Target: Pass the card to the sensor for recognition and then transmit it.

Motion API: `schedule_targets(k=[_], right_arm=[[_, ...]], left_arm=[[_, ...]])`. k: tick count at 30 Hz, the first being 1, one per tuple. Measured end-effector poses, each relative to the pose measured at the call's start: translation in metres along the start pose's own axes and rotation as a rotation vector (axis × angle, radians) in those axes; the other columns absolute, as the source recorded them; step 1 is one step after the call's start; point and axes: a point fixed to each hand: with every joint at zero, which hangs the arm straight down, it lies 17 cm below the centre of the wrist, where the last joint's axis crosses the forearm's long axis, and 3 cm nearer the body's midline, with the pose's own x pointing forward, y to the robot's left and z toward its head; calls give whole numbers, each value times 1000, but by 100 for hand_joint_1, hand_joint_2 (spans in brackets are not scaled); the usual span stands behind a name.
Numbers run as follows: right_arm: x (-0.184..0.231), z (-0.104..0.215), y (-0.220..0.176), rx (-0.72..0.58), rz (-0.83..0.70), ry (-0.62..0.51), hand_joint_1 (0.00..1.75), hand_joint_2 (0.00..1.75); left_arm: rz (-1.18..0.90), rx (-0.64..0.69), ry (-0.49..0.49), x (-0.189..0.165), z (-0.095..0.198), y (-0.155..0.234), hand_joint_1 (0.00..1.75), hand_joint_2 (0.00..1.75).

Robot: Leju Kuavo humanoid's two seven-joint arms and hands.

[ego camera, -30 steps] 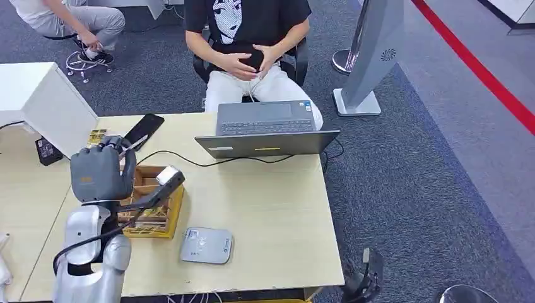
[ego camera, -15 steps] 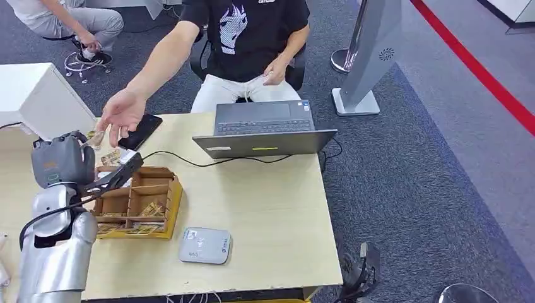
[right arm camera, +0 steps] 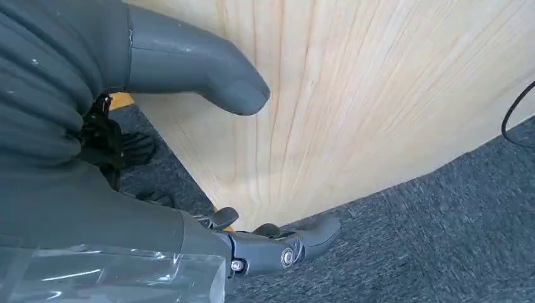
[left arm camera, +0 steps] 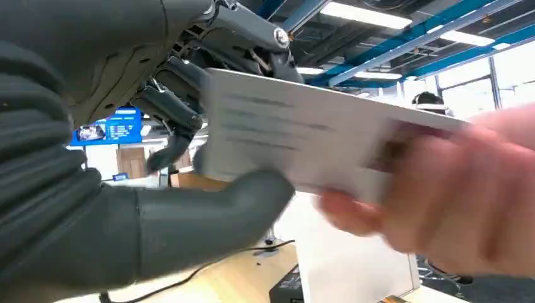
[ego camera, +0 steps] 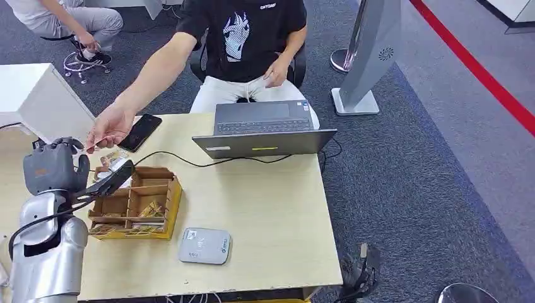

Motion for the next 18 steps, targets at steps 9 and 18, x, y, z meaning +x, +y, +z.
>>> schedule_targets(k=[9,18], right_arm=[[-2,1,-2,-5,-4,2,0,175],[-7,6,-13,-31,-47,-6,0,175]], left_arm=[[30,38,1,-4,10,10,0,175],[71,103,-127,25,43,30,0,175]])
